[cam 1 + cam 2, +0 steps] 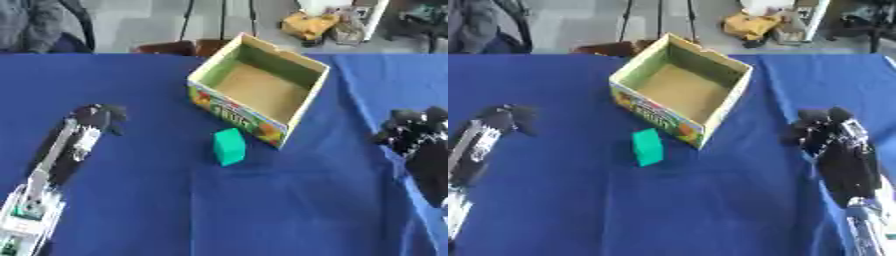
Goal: Pick up objects on the table and place them in the box.
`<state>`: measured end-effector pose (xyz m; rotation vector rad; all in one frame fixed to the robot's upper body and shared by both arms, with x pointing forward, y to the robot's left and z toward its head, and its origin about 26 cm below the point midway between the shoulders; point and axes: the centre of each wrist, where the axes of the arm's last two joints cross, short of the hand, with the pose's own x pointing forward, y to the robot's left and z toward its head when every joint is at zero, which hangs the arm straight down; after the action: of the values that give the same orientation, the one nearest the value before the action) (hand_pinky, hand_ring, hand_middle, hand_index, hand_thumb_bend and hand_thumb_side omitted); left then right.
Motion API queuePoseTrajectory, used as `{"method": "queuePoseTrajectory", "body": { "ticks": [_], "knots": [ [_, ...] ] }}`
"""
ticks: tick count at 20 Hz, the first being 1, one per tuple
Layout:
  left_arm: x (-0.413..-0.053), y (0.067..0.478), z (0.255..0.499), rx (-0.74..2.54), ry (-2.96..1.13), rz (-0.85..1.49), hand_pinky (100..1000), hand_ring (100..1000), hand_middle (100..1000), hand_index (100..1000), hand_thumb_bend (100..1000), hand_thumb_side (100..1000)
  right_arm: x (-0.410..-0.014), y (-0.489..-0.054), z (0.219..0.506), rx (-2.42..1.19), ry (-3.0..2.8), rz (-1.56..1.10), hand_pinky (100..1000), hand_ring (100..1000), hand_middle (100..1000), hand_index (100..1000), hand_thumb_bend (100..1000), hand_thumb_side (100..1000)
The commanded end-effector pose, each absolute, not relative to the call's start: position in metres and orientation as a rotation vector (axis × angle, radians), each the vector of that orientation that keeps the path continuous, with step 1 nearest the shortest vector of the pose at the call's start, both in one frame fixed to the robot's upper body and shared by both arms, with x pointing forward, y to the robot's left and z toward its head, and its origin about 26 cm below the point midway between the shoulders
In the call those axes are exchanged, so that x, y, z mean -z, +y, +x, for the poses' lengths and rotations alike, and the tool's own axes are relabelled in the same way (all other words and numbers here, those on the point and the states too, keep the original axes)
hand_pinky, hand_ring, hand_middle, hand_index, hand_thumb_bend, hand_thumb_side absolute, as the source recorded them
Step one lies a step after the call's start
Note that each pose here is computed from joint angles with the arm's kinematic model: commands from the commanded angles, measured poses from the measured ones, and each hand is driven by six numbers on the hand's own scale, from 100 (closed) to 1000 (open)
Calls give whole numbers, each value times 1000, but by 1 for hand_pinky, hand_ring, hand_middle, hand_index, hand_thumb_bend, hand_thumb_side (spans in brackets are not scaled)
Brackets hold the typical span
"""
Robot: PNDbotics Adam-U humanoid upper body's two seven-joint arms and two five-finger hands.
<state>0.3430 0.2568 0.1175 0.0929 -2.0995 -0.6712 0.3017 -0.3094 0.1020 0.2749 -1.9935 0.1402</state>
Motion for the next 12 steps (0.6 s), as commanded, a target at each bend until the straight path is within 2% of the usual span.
{"method": "queuePoseTrajectory", "body": {
  "ticks": [1,12],
  "knots": [
    [-130,257,344,707,-2133,135,610,819,601,659,209,874,-110,-313,302,-159,-2018,269,638,578,574,738,100,868],
    [-137,252,346,778,-2138,224,607,812,601,665,216,833,-110,-312,302,-162,-2017,270,638,578,574,738,100,867]
  ]
}}
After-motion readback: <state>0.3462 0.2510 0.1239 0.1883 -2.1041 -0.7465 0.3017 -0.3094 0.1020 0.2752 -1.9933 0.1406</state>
